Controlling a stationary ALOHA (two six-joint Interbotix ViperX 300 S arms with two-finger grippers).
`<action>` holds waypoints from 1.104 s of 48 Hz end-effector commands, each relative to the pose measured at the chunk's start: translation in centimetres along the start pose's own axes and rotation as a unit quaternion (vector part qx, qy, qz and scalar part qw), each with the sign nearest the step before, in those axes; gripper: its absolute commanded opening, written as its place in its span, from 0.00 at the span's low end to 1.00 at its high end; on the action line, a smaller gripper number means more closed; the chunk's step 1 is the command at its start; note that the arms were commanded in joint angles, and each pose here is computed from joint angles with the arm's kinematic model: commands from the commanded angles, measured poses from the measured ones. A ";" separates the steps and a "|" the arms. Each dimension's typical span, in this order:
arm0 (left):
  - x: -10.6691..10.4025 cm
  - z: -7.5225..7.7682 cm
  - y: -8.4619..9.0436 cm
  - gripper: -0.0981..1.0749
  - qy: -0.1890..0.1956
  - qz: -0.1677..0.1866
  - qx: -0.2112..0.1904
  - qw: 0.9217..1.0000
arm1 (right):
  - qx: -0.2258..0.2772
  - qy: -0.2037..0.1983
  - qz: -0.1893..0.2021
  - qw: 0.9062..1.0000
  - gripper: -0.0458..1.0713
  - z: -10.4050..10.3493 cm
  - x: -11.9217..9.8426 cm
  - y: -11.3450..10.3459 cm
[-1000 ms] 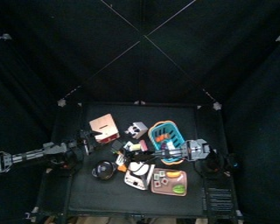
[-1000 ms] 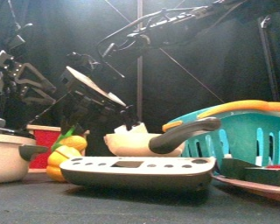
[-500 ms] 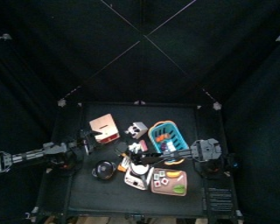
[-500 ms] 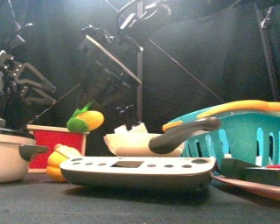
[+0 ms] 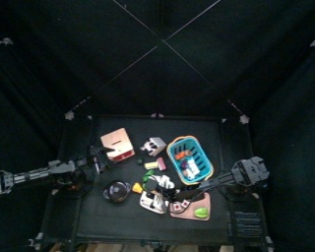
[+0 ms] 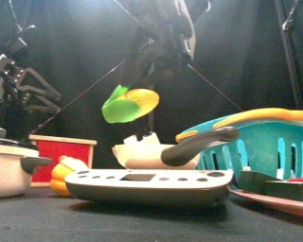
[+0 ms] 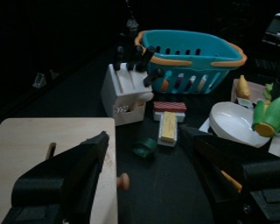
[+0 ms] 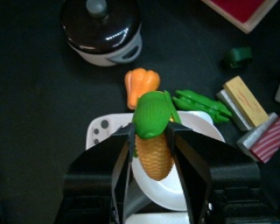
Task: Place corn in pan
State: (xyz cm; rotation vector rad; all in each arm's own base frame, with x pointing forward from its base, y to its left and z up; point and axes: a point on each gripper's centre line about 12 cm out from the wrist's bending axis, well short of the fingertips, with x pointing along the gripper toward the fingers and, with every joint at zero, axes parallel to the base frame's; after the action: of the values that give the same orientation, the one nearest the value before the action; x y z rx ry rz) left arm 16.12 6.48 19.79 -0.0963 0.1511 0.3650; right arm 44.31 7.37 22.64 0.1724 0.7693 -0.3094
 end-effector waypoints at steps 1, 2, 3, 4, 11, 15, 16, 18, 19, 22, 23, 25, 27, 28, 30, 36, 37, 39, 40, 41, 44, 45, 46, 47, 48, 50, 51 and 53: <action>0.1 0.6 0.0 0.92 -0.008 -0.001 0.000 1.000 | 0.014 -0.014 0.012 1.000 0.69 0.8 -2.1 -0.5; 0.1 0.6 0.0 0.92 -0.008 -0.001 0.000 1.000 | 0.016 -0.013 0.011 1.000 0.69 0.7 -2.2 -0.6; 0.1 0.6 0.0 0.92 -0.008 -0.001 0.000 1.000 | 0.017 -0.011 0.010 1.000 0.69 0.5 -2.2 -0.8; 0.1 0.6 0.0 0.92 -0.008 -0.001 0.000 1.000 | 0.018 -0.009 0.009 1.000 0.69 0.4 -2.2 -0.9; 0.1 0.5 0.0 0.92 -0.008 -0.001 0.000 1.000 | 0.019 0.002 0.015 1.000 0.69 -0.8 -2.0 -1.2; 0.1 0.5 0.0 0.92 -0.008 -0.001 0.000 1.000 | 0.021 0.009 0.017 1.000 0.69 -1.4 -1.6 -1.4; 0.1 0.5 0.0 0.92 -0.007 -0.001 0.000 1.000 | 0.021 0.010 0.017 1.000 0.69 -1.6 -1.6 -1.5; 0.1 0.5 0.0 0.92 -0.007 0.000 -0.001 1.000 | 0.022 0.015 0.014 1.000 0.69 -1.9 -1.3 -2.0; 0.1 0.5 0.0 0.92 -0.008 -0.001 0.000 1.000 | 0.023 0.017 0.013 1.000 0.69 -2.1 -1.1 -2.1; 0.1 0.4 0.0 0.92 -0.006 -0.001 0.000 1.000 | 0.026 0.021 0.009 0.999 0.69 -2.4 -0.8 -2.8; 0.1 0.4 0.0 0.92 -0.006 0.000 -0.001 1.000 | 0.027 0.022 0.010 0.999 0.69 -2.5 -0.7 -2.9; 0.1 0.5 0.0 0.92 -0.007 -0.001 0.000 1.000 | 0.028 0.022 0.012 0.999 0.70 -2.7 -0.5 -3.2; 0.1 0.4 0.0 0.92 -0.006 -0.001 0.000 1.000 | 0.029 0.021 0.017 0.999 0.70 -2.8 -0.3 -3.4; 0.1 0.4 0.0 0.92 -0.006 0.000 -0.001 1.000 | 0.030 0.020 0.019 0.999 0.70 -2.9 -0.2 -3.5; 0.1 0.4 0.0 0.92 -0.006 0.000 0.000 1.000 | 0.032 0.017 0.024 0.999 0.70 -2.9 -0.1 -3.6; 0.1 0.4 0.0 0.92 -0.006 0.000 -0.001 1.000 | 0.039 0.011 0.037 0.998 0.70 -2.9 0.0 -3.9; 0.1 0.4 0.0 0.92 -0.006 0.000 -0.001 1.000 | 0.041 0.010 0.037 0.998 0.70 -2.8 0.0 -4.1; 0.1 0.4 0.0 0.92 -0.006 0.000 -0.001 1.000 | 0.043 0.007 0.040 0.998 0.70 -2.7 -0.1 -4.1; 0.1 0.4 0.0 0.92 -0.006 0.000 -0.001 1.000 | 0.044 0.007 0.039 0.998 0.70 -2.7 0.0 -4.3; 0.1 0.4 0.0 0.92 -0.006 0.000 -0.001 1.000 | 0.044 0.005 0.041 0.998 0.70 -2.6 -0.1 -4.3; 0.1 0.4 0.0 0.92 -0.005 0.000 -0.001 1.000 | 0.044 0.003 0.041 0.998 0.70 -2.5 -0.1 -4.3; 0.1 0.4 0.0 0.92 -0.006 0.000 -0.001 1.000 | 0.042 0.003 0.042 0.998 0.70 -2.5 -0.1 -4.3; 0.1 0.4 0.0 0.92 -0.006 0.000 -0.001 1.000 | 0.042 0.003 0.041 0.998 0.70 -2.4 -0.1 -4.4; 0.1 0.4 0.0 0.92 -0.006 0.000 -0.001 1.000 | 0.042 0.003 0.041 0.998 0.70 -2.5 -0.1 -4.4; 0.1 0.4 0.0 0.92 -0.006 0.000 -0.001 1.000 | 0.043 0.003 0.040 0.998 0.70 -2.5 -0.1 -4.4; 0.1 0.4 0.0 0.92 -0.006 0.000 -0.001 1.000 | 0.043 0.003 0.041 0.998 0.70 -2.5 0.0 -4.5; 0.1 0.4 0.0 0.92 -0.006 0.000 -0.001 1.000 | 0.043 0.003 0.041 0.998 0.70 -2.5 0.0 -4.5; 0.1 0.4 0.0 0.92 -0.006 0.000 -0.001 1.000 | 0.046 0.002 0.040 0.998 0.70 -2.4 0.0 -4.6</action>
State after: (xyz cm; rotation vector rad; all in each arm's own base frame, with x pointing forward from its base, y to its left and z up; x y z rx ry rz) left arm 16.09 6.46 19.75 -0.0963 0.1511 0.3650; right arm 41.21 3.98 18.51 0.2697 0.8097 -0.2787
